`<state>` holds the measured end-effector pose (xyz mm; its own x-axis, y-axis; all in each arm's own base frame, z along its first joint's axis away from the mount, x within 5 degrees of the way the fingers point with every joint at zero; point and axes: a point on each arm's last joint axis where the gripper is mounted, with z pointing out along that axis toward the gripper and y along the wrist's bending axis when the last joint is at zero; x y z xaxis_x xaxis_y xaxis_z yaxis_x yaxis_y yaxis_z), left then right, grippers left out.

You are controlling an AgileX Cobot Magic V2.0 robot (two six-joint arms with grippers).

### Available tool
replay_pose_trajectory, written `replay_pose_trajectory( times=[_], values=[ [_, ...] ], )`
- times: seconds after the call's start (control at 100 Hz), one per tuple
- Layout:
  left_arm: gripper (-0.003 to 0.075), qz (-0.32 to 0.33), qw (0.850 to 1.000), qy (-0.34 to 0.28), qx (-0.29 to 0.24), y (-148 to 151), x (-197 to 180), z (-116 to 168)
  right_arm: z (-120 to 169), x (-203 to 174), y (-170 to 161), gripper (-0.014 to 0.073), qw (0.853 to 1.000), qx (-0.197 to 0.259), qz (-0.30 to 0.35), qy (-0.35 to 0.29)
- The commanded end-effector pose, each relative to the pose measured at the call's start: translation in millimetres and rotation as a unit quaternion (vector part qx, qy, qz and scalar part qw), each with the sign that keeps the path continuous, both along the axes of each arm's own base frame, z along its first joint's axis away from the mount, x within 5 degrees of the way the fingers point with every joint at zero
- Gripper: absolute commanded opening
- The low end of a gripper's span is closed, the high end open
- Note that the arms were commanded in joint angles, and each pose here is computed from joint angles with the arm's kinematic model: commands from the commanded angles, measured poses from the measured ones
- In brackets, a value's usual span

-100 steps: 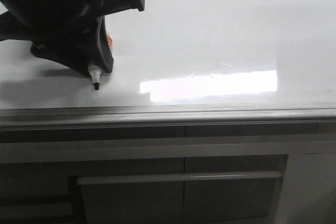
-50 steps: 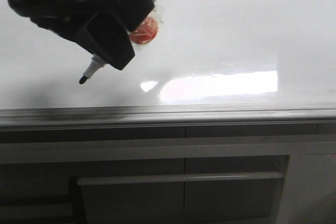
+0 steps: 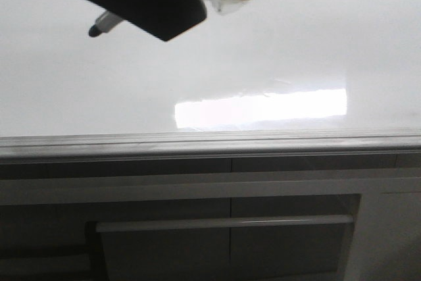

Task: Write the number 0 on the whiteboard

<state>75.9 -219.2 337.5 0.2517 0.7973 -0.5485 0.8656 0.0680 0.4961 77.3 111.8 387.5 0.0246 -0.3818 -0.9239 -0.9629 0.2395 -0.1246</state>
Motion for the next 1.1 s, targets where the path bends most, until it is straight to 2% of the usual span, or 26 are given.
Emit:
replay_pose_trajectory(
  times=[0.0, 0.17, 0.39, 0.51, 0.74, 0.98, 1.09],
  values=[
    [-0.0019, -0.023, 0.998, -0.027, -0.042, -1, -4, 18, 10, 1, 10, 0.0484, 0.999, 0.024, 0.029, -0.006],
    [-0.0019, -0.025, 0.998, -0.027, -0.041, -1, -5, 18, 6, 7, 26, 0.0484, 0.999, 0.022, 0.044, -0.007],
    [-0.0019, -0.025, 0.998, -0.026, -0.042, -1, -6, 18, -8, 26, 41, 0.0461, 0.999, -0.007, 0.035, 0.008],
    [-0.0019, -0.025, 0.998, -0.025, -0.042, -1, -6, 18, -13, 31, 46, 0.0375, 0.999, -0.016, 0.035, 0.019],
    [-0.0019, -0.025, 0.998, -0.024, -0.044, -1, -6, 18, -15, 34, 47, 0.0274, 0.999, -0.017, 0.032, 0.021],
    [-0.0019, -0.029, 0.998, -0.025, -0.051, -2, -6, 19, -15, 34, 47, -0.0003, 0.999, -0.022, 0.032, 0.017],
    [-0.0019, -0.03, 0.998, -0.026, -0.054, -3, -6, 19, -16, 35, 47, -0.0048, 0.999, -0.026, 0.03, 0.013]
  ],
)
